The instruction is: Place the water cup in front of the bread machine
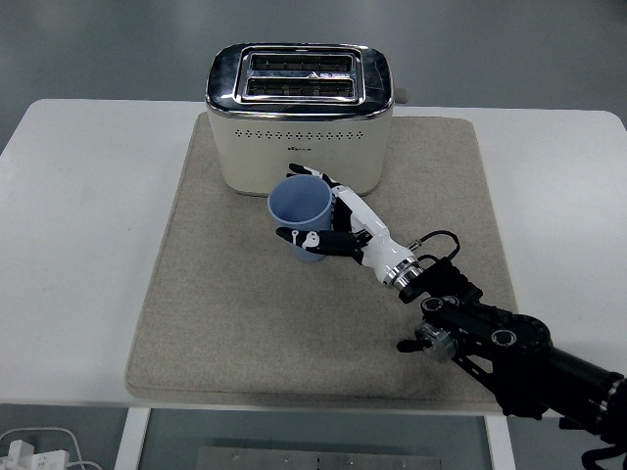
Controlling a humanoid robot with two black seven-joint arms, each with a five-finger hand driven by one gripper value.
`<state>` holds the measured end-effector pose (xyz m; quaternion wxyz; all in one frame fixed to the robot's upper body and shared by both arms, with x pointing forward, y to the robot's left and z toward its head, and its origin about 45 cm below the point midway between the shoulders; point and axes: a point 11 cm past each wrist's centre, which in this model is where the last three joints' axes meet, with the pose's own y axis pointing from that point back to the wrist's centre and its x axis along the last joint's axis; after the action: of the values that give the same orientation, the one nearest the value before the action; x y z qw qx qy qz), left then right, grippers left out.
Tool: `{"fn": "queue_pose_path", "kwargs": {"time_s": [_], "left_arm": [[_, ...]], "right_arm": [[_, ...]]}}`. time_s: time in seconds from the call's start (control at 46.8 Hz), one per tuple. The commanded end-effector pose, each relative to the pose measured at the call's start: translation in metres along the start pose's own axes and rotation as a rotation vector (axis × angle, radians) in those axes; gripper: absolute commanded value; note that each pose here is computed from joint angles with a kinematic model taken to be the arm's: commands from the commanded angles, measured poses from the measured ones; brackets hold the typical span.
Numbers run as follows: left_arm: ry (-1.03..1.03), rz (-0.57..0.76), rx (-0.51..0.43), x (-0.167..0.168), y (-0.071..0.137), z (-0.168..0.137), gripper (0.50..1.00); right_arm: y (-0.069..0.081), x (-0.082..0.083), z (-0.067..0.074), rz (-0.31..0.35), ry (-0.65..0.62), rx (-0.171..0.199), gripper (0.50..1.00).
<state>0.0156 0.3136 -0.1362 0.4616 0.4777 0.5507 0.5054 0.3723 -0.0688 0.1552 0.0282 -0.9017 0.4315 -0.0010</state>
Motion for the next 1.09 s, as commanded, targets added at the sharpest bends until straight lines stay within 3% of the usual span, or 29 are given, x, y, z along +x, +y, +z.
{"fn": "queue_pose_path", "kwargs": {"time_s": [0.0, 0.812, 1.068], "left_arm": [[0.000, 0.000, 0.000, 0.000, 0.000, 0.000, 1.000], [0.001, 0.006, 0.000, 0.002, 0.000, 0.000, 1.000], [0.001, 0.006, 0.001, 0.002, 0.000, 0.000, 1.000]], "right_arm": [[0.001, 0.000, 0.002, 0.000, -0.002, -0.004, 0.928], [0.029, 0.048, 0.013, 0.046, 0.047, -0.060, 0.928], [0.029, 0.049, 0.011, 0.048, 0.043, -0.052, 0.928]]}}
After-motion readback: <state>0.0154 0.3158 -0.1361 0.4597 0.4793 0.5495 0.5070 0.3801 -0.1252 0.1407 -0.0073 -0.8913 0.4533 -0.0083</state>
